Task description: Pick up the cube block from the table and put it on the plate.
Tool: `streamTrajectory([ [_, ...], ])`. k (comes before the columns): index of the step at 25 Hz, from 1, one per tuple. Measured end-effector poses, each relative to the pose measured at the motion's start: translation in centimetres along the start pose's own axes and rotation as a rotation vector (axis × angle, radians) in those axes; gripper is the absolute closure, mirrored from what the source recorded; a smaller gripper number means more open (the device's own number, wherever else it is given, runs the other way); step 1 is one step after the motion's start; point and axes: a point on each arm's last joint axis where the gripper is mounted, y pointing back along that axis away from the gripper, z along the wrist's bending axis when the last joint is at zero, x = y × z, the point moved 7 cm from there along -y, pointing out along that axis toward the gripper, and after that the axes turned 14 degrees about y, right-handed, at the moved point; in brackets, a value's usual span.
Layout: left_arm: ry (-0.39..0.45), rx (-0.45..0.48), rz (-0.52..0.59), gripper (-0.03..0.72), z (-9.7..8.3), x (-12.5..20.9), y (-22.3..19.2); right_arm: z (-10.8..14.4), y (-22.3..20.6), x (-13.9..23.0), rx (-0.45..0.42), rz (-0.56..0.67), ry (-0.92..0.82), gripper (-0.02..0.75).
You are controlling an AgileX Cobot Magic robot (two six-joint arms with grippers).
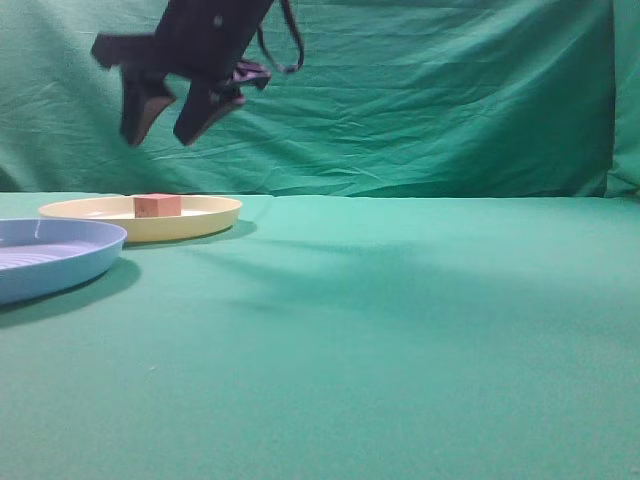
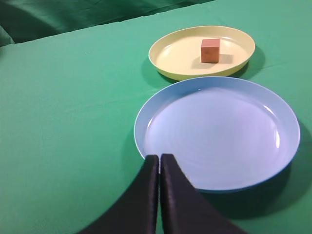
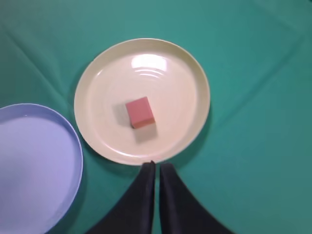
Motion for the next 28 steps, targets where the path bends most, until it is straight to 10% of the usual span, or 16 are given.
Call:
streamTrajectory([
  [9, 0.000, 0.000, 0.000, 0.688, 0.0, 0.0, 0.0, 1.6, 13.8, 1.2, 0.139, -0.102, 0.040, 0.738],
  [28, 0.000, 0.000, 0.000, 0.688, 0.0, 0.0, 0.0, 6.0, 27.4, 19.3, 0.463, -0.216, -0.083, 0.738],
])
